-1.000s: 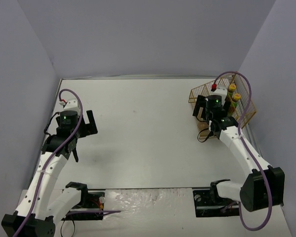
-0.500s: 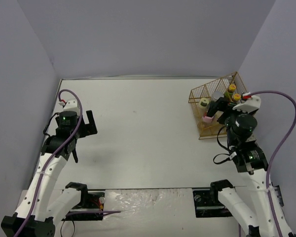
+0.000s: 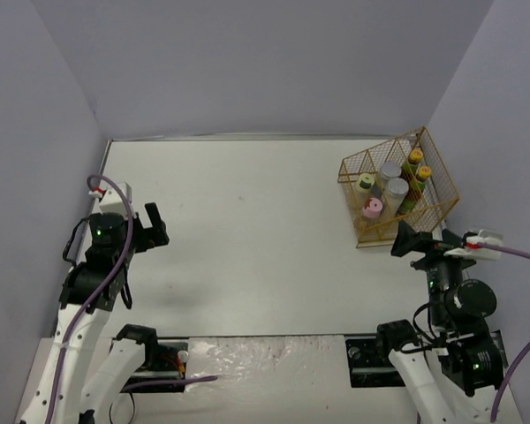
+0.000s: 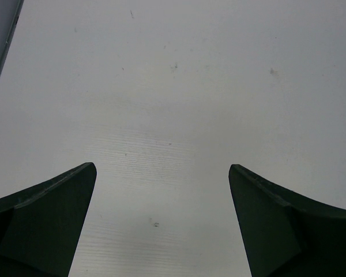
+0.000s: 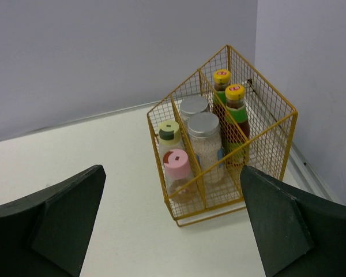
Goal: Organize the condiment bottles
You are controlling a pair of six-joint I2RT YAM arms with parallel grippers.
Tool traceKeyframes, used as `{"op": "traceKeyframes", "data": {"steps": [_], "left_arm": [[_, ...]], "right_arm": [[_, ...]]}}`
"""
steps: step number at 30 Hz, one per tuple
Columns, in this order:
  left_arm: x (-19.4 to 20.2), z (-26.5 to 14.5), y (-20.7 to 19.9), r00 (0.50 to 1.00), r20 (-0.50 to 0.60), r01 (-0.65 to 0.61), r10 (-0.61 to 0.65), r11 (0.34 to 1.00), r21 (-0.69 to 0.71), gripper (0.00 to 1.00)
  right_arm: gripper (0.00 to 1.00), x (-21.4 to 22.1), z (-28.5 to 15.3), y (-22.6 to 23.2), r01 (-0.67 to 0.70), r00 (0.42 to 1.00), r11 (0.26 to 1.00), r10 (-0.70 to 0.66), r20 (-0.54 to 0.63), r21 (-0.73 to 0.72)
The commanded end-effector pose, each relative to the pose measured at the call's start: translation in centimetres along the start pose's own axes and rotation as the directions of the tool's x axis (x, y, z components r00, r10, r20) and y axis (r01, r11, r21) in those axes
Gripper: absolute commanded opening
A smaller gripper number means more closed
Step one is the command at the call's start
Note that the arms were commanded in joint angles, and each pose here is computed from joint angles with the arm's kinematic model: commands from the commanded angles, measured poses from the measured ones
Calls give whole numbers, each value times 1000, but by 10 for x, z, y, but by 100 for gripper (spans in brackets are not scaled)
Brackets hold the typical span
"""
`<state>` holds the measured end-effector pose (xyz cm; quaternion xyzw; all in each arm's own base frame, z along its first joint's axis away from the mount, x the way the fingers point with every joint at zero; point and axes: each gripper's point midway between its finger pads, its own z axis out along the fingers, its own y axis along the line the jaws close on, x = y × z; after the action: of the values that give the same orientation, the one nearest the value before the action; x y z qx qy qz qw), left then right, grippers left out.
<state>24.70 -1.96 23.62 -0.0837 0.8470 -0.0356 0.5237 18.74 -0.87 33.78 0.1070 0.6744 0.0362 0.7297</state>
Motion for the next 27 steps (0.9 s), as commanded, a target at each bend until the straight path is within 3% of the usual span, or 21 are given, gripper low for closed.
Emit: {"op": "traceKeyframes", "data": {"steps": [1,13,27], "left_arm": [[-5,-14,-1,999,48,4,-5,1000,28,97],[-10,-22,3,991,132,8,-12,999,34,97],[-10,-19,4,992,125,5,-9,1000,29,97]], "right_arm": [[100,4,-13,-5,16,999,1000,-15,52,-18],[100,4,-15,-9,16,998,1000,-16,62,2],[100,-4,-23,-17,4,994,999,-8,106,33]]}}
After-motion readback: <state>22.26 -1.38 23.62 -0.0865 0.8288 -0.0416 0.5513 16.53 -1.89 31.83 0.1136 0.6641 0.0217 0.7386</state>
